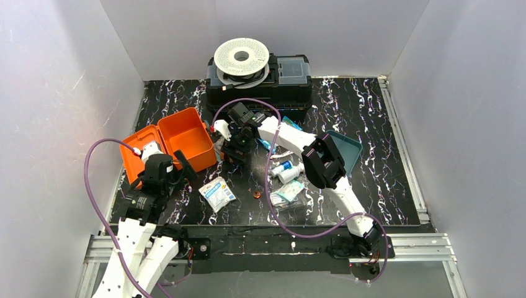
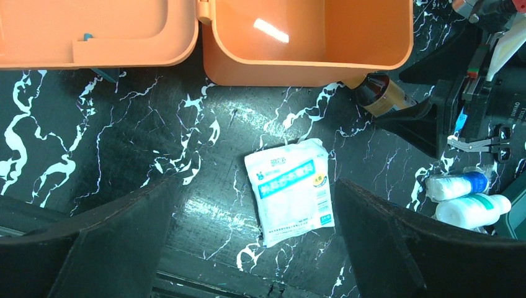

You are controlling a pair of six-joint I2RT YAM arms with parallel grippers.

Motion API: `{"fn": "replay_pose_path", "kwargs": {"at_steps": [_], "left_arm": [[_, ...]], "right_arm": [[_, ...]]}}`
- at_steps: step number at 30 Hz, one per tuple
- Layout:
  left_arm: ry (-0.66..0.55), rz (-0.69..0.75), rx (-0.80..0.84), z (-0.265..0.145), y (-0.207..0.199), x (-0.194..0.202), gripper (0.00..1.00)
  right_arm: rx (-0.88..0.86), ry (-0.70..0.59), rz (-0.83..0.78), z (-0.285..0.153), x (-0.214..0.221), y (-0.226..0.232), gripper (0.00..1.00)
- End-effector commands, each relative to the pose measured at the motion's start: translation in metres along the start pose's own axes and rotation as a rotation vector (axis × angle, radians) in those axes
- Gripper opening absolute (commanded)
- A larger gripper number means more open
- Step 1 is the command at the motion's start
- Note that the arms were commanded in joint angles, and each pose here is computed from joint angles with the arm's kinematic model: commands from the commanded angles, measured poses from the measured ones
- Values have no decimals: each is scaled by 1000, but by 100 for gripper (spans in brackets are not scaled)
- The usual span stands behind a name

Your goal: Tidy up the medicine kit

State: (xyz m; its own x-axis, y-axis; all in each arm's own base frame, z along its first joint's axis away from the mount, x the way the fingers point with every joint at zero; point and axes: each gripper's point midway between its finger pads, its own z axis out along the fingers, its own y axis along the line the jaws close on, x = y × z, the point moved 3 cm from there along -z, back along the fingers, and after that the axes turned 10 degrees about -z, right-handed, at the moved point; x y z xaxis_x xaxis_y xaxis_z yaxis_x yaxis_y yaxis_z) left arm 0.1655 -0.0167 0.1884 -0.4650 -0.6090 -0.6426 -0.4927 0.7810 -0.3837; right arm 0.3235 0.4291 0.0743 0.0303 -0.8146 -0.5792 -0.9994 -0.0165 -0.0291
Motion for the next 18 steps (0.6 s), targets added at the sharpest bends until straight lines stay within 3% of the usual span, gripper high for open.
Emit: {"fn": "replay_pose_path", "kwargs": {"at_steps": [1,8,12,18], "left_arm": [[-11,1,11,-4,-4,-6,100],[-6,6,6,-3,-4,-5,99],[7,22,7,-3,-5,-5,99],[14,23,-21,-4,-7,-10,100]], "right_arm": [[12,-21,5,0,-8,-6,72],[22,-35,-6,-8,-13,-7,40],[18,-45,-7,-21,-18,-1,31],[36,-97,17,-50,-28,12,27]]}}
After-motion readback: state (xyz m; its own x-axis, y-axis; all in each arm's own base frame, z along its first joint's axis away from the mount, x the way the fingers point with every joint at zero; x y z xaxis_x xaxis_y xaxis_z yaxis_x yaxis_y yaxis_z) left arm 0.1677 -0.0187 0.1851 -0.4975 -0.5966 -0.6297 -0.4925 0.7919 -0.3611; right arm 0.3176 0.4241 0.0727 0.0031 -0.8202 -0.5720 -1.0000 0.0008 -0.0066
